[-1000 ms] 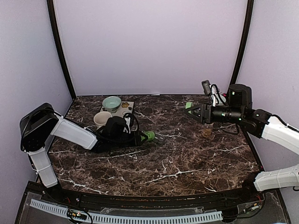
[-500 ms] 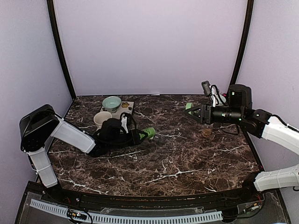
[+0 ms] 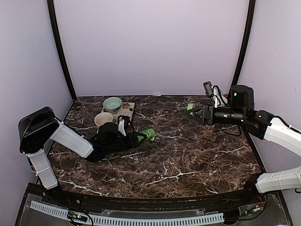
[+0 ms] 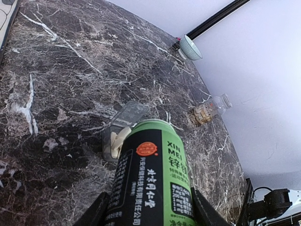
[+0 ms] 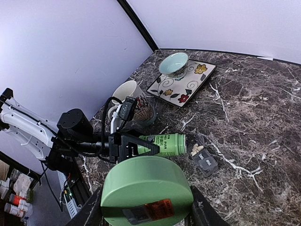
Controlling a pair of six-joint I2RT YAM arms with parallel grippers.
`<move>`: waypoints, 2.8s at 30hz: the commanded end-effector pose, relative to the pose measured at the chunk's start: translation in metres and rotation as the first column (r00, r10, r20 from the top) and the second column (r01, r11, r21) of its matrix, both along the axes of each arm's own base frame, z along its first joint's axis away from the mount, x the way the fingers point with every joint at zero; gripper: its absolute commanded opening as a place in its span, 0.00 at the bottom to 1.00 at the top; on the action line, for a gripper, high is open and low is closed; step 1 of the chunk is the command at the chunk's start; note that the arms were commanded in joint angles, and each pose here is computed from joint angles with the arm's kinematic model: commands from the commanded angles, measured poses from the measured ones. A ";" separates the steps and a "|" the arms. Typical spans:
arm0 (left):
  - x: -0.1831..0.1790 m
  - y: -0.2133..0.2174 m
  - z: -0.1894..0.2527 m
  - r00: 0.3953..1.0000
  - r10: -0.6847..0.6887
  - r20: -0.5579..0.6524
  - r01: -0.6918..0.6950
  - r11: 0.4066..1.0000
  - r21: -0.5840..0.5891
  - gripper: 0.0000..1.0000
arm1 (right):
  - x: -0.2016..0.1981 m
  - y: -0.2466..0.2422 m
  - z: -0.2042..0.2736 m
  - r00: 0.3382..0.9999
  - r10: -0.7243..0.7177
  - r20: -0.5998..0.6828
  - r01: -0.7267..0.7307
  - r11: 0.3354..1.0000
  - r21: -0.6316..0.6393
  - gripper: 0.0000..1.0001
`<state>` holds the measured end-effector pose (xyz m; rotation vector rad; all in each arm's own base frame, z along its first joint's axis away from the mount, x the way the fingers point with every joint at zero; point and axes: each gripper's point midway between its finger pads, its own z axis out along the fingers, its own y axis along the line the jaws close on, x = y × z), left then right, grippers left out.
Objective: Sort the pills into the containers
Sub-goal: Pour the pill into the compartment of the pill container, then screw the lid of the pill bottle onto the pill bottle.
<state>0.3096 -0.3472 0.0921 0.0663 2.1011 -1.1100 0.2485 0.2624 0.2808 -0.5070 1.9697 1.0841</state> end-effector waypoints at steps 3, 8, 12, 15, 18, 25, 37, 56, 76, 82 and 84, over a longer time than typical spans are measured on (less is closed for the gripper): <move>-0.006 -0.003 0.050 0.997 -0.019 0.078 0.034 0.982 -0.186 0.00 | -0.005 0.000 0.010 1.000 0.021 0.016 -0.022 0.999 0.025 0.25; -0.011 -0.005 0.067 0.994 -0.072 0.085 0.095 0.949 -0.300 0.00 | -0.010 0.005 0.003 0.998 0.070 -0.006 -0.070 0.997 0.025 0.25; -0.017 -0.006 0.082 0.988 -0.122 0.090 0.148 0.908 -0.393 0.00 | -0.014 0.010 0.001 0.994 0.106 -0.011 -0.106 0.994 0.022 0.25; -0.022 -0.007 0.092 0.982 -0.162 0.093 0.186 0.876 -0.445 0.00 | -0.017 0.012 0.002 0.991 0.131 -0.010 -0.131 0.991 0.015 0.25; -0.029 -0.010 0.104 0.971 -0.217 0.102 0.239 0.839 -0.488 0.00 | -0.020 0.016 0.003 0.987 0.160 -0.004 -0.160 0.987 0.004 0.25; -0.041 -0.015 0.134 0.940 -0.313 0.137 0.336 0.775 -0.534 0.00 | -0.026 0.028 0.020 0.977 0.212 0.029 -0.212 0.977 0.004 0.25; -0.067 -0.011 0.200 0.853 -0.472 0.224 0.504 0.633 -0.587 0.00 | -0.043 0.064 0.048 0.950 0.305 0.066 -0.304 0.952 -0.020 0.25; -0.103 0.011 0.255 0.712 -0.636 0.298 0.657 0.454 -0.602 0.00 | -0.057 0.101 0.067 0.901 0.426 0.079 -0.416 0.902 -0.117 0.25; -0.109 0.012 0.260 0.696 -0.655 0.293 0.673 0.453 -0.585 0.00 | -0.064 0.113 0.072 0.881 0.465 0.088 -0.457 0.884 -0.102 0.26; -0.109 0.013 0.260 0.697 -0.655 0.291 0.673 0.458 -0.581 0.00 | -0.066 0.118 0.076 0.875 0.474 0.095 -0.465 0.880 -0.098 0.26; -0.110 0.013 0.259 0.697 -0.657 0.289 0.673 0.459 -0.580 0.00 | -0.066 0.120 0.078 0.874 0.475 0.101 -0.467 0.879 -0.097 0.26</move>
